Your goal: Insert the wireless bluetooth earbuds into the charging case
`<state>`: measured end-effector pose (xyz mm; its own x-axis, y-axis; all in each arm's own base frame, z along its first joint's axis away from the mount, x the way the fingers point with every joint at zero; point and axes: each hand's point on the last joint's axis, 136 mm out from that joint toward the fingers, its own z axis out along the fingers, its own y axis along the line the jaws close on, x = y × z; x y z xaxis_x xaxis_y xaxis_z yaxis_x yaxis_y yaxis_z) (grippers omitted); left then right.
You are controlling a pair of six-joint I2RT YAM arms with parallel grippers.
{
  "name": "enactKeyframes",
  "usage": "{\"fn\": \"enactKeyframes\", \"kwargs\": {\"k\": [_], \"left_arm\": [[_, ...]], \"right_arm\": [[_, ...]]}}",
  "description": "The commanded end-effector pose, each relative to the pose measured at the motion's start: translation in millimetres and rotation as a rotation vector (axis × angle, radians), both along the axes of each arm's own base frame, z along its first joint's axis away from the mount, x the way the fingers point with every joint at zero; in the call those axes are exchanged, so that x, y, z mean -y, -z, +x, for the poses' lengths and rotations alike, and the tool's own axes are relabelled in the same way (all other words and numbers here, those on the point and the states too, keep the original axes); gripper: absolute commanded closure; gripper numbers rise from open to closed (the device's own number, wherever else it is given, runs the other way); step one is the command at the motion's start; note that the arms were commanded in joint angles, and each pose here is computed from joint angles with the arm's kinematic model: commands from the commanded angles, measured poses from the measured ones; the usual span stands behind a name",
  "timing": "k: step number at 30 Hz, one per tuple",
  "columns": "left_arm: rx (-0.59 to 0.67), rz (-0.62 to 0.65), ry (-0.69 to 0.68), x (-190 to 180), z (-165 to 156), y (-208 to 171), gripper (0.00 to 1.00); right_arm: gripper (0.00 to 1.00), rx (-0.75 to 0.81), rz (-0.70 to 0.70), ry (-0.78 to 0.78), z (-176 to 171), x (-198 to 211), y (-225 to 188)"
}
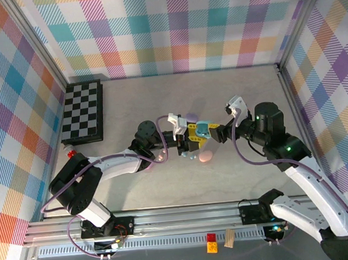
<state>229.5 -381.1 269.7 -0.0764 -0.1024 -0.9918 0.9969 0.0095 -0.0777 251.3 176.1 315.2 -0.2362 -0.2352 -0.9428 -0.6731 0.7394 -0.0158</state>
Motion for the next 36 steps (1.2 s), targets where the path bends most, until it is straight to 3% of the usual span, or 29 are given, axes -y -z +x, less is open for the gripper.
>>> {"fn": "enactKeyframes", "kwargs": {"k": [1,12,22,28,36], "left_arm": [[0.037,-0.056,-0.005,-10.5,-1.5,-15.1,0.63],[0.012,-0.109,-0.046,-30.2,15.5,-20.0,0.64],[0.019,-0.103,-0.04,-32.7,11.6,-21.4,0.64],[0.023,-0.092,-0.038,-35.2,7.6,-22.0,0.64],[0.03,-0.093,-0.054,-37.9,6.8,-24.6,0.64]], "right_arm": [[0.1,0.075,0.063,-0.048,-10.5,-3.8,-30.5],[0.1,0.071,0.14,-0.092,-23.0,-8.7,-40.6],[0.12,-0.003,0.154,-0.061,14.2,-25.9,-33.6],[0.13,-0.072,0.171,0.056,41.6,-22.7,-27.9],[0.13,-0.085,0.203,0.011,32.1,-27.6,-32.5]]}}
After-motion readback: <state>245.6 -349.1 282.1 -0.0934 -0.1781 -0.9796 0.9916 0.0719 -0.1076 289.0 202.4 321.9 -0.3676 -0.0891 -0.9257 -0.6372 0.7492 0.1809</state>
